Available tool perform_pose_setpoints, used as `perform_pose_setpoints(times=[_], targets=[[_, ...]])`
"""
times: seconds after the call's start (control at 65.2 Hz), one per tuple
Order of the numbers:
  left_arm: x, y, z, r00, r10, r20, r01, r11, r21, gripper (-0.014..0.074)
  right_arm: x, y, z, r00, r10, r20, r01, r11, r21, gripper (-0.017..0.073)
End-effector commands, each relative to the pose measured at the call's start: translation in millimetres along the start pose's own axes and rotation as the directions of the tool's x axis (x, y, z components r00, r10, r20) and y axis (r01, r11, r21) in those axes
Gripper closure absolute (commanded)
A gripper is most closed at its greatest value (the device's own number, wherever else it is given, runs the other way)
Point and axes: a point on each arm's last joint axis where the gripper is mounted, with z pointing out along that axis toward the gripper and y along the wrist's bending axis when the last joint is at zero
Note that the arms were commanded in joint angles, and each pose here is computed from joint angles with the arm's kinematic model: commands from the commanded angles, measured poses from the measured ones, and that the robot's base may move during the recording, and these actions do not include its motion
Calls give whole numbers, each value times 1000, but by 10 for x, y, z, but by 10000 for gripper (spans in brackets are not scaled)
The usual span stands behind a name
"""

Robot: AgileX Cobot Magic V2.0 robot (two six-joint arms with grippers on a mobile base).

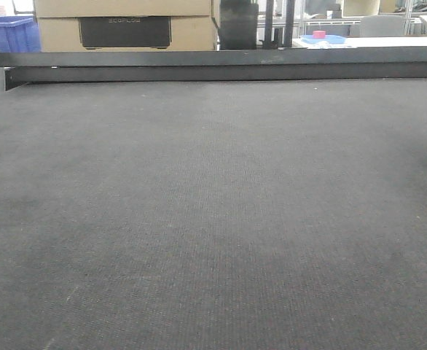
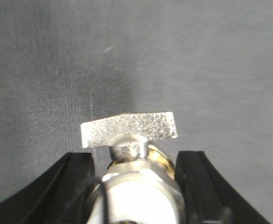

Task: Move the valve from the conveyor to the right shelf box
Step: 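Close the left gripper around the body of the other valve, then lift both held valves up off the conveyor belt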

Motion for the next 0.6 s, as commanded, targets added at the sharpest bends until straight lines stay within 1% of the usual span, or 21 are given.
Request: perform_pose_setpoints(times=[0.0,0.138,0.23,0.353,0.368,0.46,0.583], targets=[[32,-185,-475,992,14,127,-15,1000,6,704,-103,5,-188,994,-10,109,9,1000,7,712],[177,-388,-973,968,68,243,-59,997,-40,704,-188,19,-355,990,-14,139,13,1000,6,712],[305,-484,-1268,947,73,313,-55,996,-67,704,-250,30,-499,984,-18,177,17,1000,6,712],[511,-551,-1645,909,45,414,-18,997,-70,704,-314,49,-753,969,-23,245,23,1000,6,712],[550,-563,-1709,901,44,432,-14,997,-71,704,-316,51,-793,966,-24,256,23,1000,6,712],[725,-612,-1959,865,55,498,-16,997,-82,704,-311,66,-1003,949,-28,313,28,1000,6,712],[927,-663,-2203,824,67,562,-18,996,-93,704,-245,81,-1245,924,-32,382,32,999,8,712]])
